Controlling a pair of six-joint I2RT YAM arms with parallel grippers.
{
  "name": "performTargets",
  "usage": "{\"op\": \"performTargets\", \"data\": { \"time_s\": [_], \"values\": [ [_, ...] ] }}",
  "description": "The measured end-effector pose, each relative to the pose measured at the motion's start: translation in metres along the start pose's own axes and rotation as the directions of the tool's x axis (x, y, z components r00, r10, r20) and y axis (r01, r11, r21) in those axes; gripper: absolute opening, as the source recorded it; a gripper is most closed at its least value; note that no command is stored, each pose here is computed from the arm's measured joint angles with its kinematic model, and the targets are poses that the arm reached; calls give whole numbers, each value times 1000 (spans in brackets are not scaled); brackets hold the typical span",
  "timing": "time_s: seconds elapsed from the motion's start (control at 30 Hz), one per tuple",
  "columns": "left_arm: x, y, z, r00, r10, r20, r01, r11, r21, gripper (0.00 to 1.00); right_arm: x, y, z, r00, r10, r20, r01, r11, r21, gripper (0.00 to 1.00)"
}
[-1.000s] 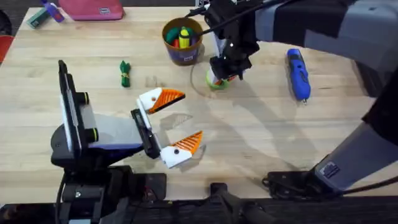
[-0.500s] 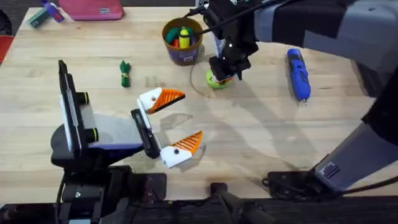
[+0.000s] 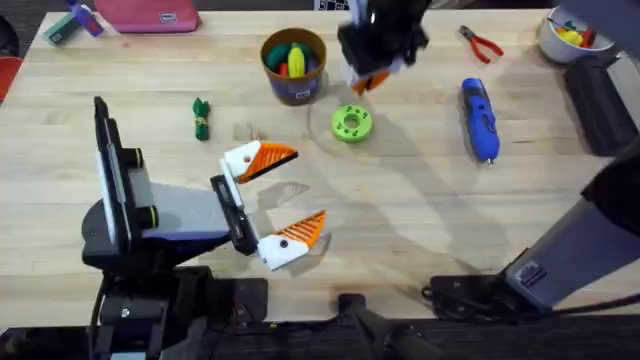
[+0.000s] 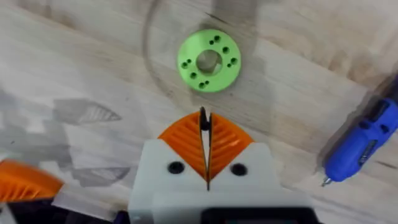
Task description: Pick up the gripper from the table and insert it into the empty holder that is missing its gripper. Then pick up a screw, insert it into the mounting hole, and use the screwdriver to tighten it. Finally, clean up the table by picking up the vegetable and placing it into the bucket.
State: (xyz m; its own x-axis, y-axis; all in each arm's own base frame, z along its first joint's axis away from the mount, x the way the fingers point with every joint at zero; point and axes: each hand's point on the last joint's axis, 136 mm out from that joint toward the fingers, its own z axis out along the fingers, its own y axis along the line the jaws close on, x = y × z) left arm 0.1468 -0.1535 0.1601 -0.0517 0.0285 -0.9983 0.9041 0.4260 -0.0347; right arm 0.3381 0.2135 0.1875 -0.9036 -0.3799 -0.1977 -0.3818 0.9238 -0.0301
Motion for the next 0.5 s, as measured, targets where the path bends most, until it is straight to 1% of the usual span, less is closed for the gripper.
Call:
{"op": "performTargets", "data": {
  "time_s": [0.1, 0.17, 0.27, 0.4, 0.5],
  "values": [
    [0, 0, 0, 1000, 0, 0, 0, 1000, 0, 985, -7, 11, -33, 996, -63, 57, 64, 998, -11, 6],
    [0, 0, 0, 1000, 0, 0, 0, 1000, 0, 985, -8, 21, -51, 989, -120, 89, 122, 992, -18, 6],
    [0, 0, 0, 1000, 0, 0, 0, 1000, 0, 986, -7, 43, -75, 963, -227, 145, 233, 972, -26, 6],
    [0, 0, 0, 1000, 0, 0, 0, 1000, 0, 985, -1, 77, -92, 913, -358, 194, 371, 928, -32, 6],
    [0, 0, 0, 1000, 0, 0, 0, 1000, 0, 986, 13, 97, -97, 871, -455, 183, 468, 883, -34, 6]
  ]
}}
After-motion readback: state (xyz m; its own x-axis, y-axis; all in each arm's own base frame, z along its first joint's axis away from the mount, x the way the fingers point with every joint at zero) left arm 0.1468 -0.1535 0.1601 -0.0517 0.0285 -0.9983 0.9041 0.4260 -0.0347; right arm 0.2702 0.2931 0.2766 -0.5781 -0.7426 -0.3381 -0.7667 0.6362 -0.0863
